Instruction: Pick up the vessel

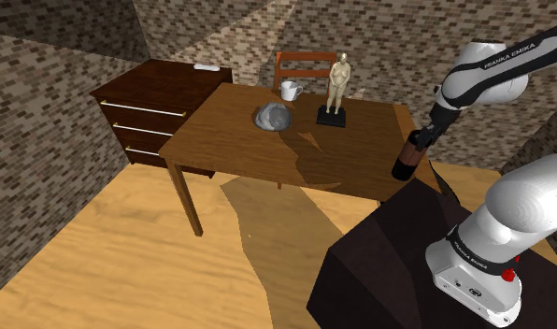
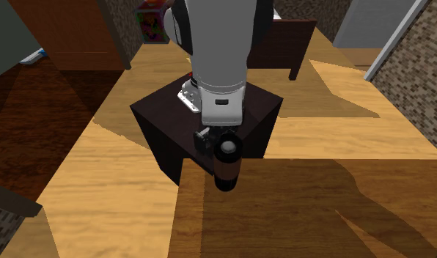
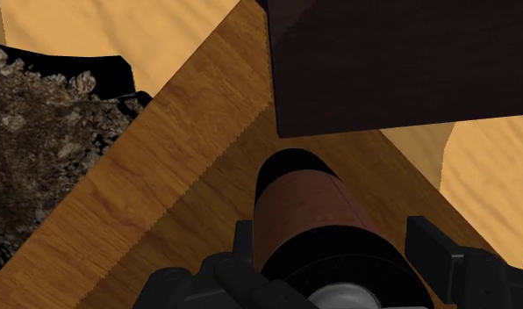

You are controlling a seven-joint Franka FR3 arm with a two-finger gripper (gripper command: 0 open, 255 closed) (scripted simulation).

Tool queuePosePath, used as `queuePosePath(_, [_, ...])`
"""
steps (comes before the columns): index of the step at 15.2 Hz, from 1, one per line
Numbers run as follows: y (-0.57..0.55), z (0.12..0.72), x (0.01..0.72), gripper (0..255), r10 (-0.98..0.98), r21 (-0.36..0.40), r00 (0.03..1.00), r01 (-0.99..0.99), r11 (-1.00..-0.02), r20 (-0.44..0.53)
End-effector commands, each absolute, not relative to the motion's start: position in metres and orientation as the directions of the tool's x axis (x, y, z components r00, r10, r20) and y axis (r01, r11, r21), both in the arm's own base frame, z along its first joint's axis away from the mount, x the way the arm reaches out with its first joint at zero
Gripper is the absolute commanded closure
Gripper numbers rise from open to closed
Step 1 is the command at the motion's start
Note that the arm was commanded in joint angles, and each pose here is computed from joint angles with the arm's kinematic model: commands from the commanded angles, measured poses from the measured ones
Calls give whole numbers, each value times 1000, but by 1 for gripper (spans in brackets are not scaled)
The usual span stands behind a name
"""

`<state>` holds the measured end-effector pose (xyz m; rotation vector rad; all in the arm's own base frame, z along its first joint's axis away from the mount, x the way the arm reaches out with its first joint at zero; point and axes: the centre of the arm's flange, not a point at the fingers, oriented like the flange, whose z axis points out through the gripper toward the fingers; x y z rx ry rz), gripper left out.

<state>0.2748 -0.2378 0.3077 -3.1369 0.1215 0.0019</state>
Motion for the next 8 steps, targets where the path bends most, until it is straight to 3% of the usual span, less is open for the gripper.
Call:
queuePosePath(1, [-238,319,275,255,-77,-2,997,-77,-997,-1])
queuePosePath(8, [-238,356,275,255,-77,-2,997,-77,-997,-1])
